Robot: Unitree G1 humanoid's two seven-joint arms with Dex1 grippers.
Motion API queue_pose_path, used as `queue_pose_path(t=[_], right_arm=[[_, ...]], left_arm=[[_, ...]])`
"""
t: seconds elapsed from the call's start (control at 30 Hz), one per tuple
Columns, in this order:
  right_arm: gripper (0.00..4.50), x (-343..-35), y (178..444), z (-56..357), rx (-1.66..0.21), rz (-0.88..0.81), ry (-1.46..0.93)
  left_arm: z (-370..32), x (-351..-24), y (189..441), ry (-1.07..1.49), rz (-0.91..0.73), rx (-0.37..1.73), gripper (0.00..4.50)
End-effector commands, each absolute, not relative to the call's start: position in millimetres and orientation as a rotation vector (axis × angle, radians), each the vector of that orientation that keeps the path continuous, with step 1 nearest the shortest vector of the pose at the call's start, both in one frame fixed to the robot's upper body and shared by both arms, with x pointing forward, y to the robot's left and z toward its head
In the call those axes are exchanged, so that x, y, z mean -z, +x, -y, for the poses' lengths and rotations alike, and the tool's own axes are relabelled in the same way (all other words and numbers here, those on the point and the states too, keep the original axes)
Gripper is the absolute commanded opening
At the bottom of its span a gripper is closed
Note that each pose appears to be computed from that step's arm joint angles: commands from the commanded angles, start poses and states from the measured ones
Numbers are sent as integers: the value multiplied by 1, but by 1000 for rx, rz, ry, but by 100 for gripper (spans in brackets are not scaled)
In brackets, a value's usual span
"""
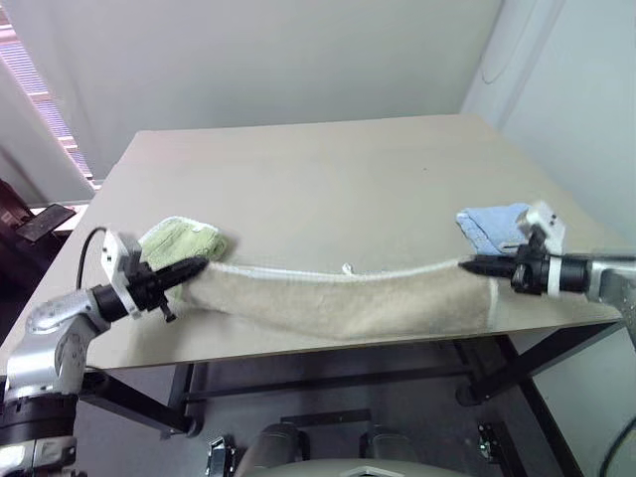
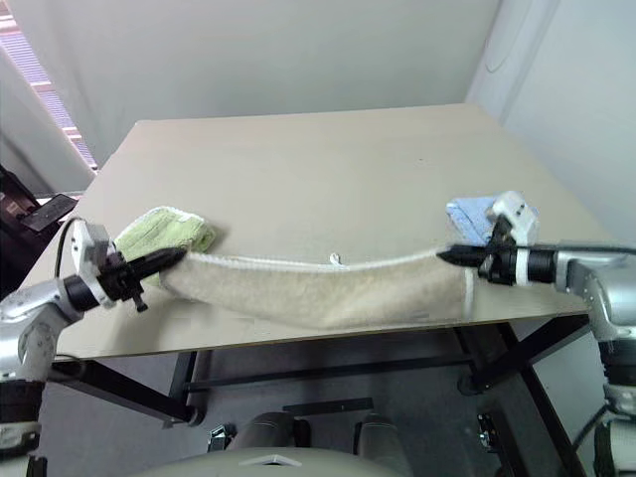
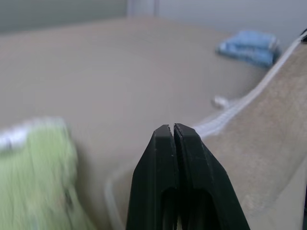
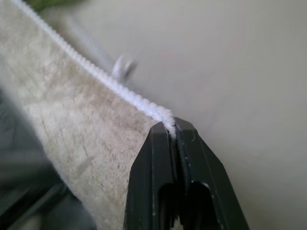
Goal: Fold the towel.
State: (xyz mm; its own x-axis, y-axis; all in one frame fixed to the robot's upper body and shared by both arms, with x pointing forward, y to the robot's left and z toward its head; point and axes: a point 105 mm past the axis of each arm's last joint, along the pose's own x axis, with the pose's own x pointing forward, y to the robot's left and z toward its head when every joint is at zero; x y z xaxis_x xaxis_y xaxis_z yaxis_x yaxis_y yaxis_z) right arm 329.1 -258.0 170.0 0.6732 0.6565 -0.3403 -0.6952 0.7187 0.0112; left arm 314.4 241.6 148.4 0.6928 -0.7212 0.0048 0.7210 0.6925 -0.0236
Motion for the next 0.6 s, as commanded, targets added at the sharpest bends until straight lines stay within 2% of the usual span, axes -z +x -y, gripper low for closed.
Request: queue_pose_path(t=[0.03, 0.13, 0.3, 0.43, 0.6], right_arm=[[2, -202, 366, 266, -615, -129, -179], [2, -229, 404, 261, -501, 49, -164], [2, -268, 440, 265, -311, 229, -185], [2, -281, 444, 267, -271, 282, -211], [2, -256, 433, 262, -469, 196, -172]], left_arm=[[-243, -190, 347, -66, 146, 730, 0], [-235, -228, 397, -68, 268, 615, 0], [-226, -266, 446, -79, 340, 437, 0], [-222, -267, 454, -38, 340, 394, 0], [-199, -230, 432, 41, 275, 703, 0]])
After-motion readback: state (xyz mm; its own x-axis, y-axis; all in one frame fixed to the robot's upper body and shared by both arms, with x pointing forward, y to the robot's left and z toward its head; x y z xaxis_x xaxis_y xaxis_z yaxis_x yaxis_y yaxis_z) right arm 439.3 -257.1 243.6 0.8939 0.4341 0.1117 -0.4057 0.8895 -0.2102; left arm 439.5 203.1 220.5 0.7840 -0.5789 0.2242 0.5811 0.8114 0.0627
